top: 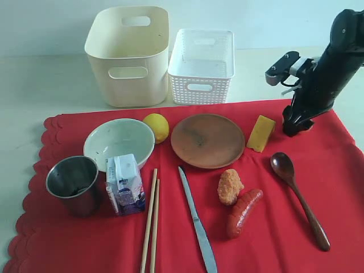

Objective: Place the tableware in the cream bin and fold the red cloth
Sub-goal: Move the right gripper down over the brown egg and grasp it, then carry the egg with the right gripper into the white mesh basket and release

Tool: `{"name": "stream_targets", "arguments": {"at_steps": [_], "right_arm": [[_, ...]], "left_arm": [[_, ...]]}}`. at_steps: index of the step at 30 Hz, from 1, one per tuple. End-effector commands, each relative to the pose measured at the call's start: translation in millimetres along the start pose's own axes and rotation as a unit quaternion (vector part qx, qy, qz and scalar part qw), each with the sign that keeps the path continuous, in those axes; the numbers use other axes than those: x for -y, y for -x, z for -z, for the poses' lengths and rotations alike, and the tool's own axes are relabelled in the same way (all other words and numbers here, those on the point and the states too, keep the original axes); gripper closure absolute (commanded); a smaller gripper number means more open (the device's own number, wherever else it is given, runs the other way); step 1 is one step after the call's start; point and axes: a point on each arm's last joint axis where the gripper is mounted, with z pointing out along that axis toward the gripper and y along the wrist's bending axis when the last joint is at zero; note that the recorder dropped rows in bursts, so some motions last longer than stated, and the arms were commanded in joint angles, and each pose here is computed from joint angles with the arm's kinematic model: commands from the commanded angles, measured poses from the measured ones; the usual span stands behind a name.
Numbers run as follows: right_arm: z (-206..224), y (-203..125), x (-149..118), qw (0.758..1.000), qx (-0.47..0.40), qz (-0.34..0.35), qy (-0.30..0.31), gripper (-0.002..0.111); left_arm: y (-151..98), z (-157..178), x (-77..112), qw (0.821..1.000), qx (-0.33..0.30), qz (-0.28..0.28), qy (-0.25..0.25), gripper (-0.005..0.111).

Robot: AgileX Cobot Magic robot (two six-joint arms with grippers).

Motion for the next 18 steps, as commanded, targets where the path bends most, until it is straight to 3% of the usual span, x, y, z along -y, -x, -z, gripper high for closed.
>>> {"name": "stream_targets", "arguments": {"at_steps": [1, 11, 18], "right_arm": [[-4.9, 0.1, -0.8, 1.0, -0.011, 0.004, 0.011, 0.05], [-0.3, 5.6, 3.3, 1.0, -0.001, -0.001, 0.003, 0.096], [7.8, 13.7, 9.3, 0.999, 0.016, -0.036, -0.01, 0.101]], "left_arm": [[0.3, 0.1, 0.0, 1.0, 0.006, -0.002, 0.0, 0.107], [0.3, 0.1, 0.0, 1.0, 0.006, -0.002, 0.0, 0.107], [0.3, 0.1, 0.0, 1.0, 0.006, -0.002, 0.0, 0.107]]}}
